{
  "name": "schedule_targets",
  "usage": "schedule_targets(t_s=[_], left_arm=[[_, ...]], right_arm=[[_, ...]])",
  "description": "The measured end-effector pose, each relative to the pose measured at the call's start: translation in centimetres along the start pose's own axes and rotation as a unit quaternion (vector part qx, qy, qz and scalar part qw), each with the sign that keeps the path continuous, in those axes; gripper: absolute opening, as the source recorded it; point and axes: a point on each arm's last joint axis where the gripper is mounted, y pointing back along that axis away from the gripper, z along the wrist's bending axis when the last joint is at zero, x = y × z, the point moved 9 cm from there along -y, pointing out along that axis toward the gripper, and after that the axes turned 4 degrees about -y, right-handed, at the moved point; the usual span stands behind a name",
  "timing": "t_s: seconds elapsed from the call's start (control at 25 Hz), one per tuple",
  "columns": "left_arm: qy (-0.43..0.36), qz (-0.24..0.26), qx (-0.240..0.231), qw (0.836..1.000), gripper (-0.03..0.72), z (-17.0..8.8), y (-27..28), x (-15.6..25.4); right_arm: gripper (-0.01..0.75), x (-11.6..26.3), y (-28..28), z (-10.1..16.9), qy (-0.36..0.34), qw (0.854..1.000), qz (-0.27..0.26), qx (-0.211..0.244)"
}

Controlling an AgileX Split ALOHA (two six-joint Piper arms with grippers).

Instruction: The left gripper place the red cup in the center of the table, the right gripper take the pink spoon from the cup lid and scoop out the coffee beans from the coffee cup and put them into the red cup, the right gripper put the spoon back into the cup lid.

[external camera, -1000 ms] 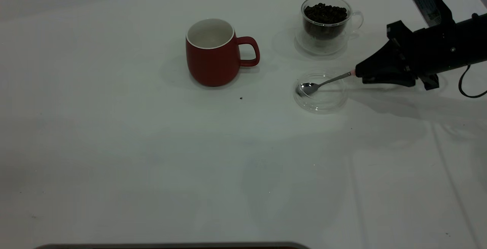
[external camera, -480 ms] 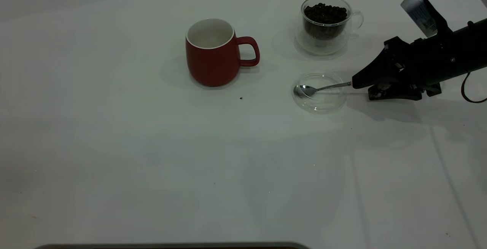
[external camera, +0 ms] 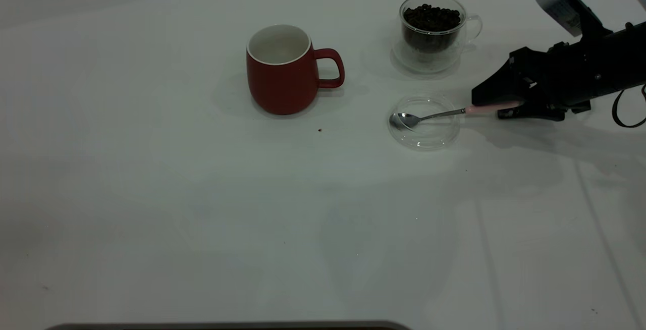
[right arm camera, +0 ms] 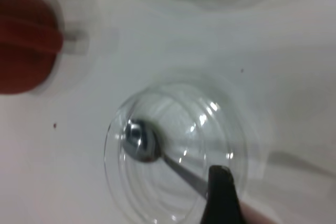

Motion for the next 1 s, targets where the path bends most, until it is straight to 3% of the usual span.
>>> schedule_targets(t_s=[0.4, 0.6, 0.76, 0.84, 0.92, 1.0], left_arm=[[0.0, 0.0, 0.0, 1.0, 0.587, 0.0, 0.0, 0.0], [0.0, 0.0, 0.0, 1.0, 0.587, 0.0, 0.0, 0.0], [-0.001, 0.0, 0.0, 1.0, 0.587, 0.0, 0.0, 0.0], [-0.001, 0.0, 0.0, 1.0, 0.587, 0.0, 0.0, 0.0], [-0.001, 0.0, 0.0, 1.0, 0.587, 0.0, 0.0, 0.0], [-0.001, 0.0, 0.0, 1.0, 0.587, 0.0, 0.0, 0.0]], right_arm=[[0.585, -1.3, 0.2, -0.3, 0.058, 0.998, -0.032, 0.013], [0.585, -4.0, 2.1, 1.7, 0.101, 0.993, -0.061, 0.022], [0.585, -7.8, 5.5, 5.5, 0.093, 0.989, -0.112, 0.01], [0.583, -8.7, 7.0, 9.0, 0.044, 0.992, -0.117, -0.033], [0.569, -7.9, 8.2, 13.9, 0.033, 0.991, -0.083, -0.098], [0.548, -4.8, 9.2, 18.9, 0.061, 0.984, -0.001, -0.165]])
